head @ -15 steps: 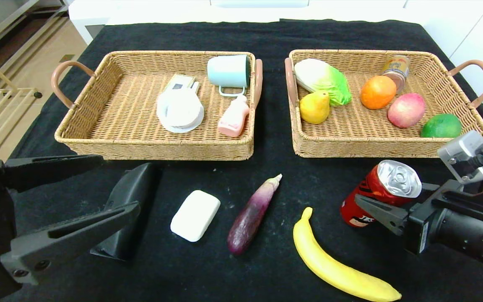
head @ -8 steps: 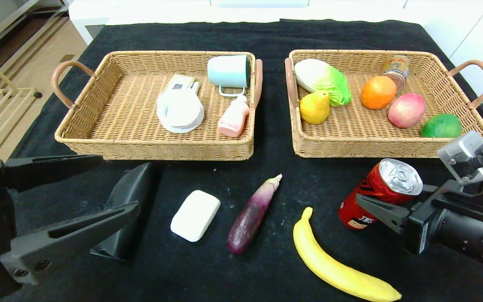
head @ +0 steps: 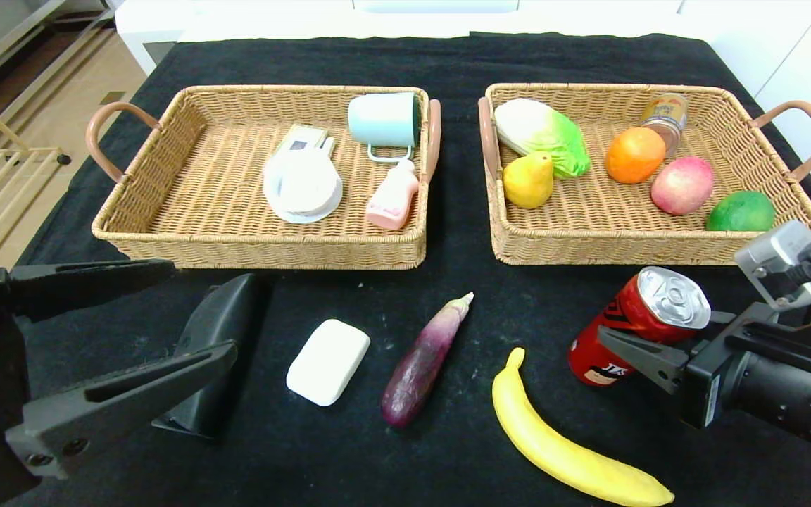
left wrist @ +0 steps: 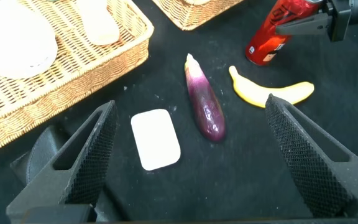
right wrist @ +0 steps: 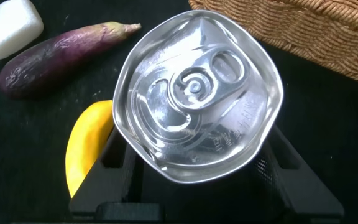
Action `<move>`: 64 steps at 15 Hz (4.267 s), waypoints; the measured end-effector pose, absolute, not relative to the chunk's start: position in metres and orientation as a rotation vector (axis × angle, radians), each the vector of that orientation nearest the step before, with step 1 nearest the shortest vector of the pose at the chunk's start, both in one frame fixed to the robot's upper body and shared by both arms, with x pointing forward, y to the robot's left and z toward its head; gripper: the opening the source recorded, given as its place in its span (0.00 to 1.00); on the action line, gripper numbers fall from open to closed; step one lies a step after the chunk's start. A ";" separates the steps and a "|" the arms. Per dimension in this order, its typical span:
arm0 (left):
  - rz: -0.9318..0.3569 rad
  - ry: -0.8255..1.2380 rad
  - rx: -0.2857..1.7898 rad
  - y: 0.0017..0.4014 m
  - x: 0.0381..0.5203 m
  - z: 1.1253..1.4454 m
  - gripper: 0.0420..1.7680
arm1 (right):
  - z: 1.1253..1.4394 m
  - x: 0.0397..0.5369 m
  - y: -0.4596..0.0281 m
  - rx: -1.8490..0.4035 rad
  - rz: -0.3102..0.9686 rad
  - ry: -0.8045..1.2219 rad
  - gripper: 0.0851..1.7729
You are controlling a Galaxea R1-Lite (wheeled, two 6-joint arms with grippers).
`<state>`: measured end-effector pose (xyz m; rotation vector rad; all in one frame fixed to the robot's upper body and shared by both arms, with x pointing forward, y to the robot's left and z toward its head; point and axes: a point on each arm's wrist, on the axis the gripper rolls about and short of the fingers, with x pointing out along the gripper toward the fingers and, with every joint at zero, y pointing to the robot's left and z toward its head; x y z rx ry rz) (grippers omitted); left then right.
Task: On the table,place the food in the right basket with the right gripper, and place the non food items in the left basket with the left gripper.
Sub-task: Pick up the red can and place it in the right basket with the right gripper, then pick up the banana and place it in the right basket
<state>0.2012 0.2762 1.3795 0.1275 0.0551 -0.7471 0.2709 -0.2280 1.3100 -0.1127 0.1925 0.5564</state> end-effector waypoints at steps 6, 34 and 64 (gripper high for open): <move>-0.747 0.058 0.128 0.276 0.202 1.379 0.97 | 1.329 0.265 -0.231 -0.099 0.562 0.134 0.54; -0.754 0.056 0.131 0.276 0.201 1.378 0.97 | 1.427 0.381 -0.256 -0.014 0.281 -0.032 0.54; -0.754 0.060 0.138 0.275 0.202 1.377 0.97 | 1.408 0.395 -0.260 -0.024 0.261 0.016 0.88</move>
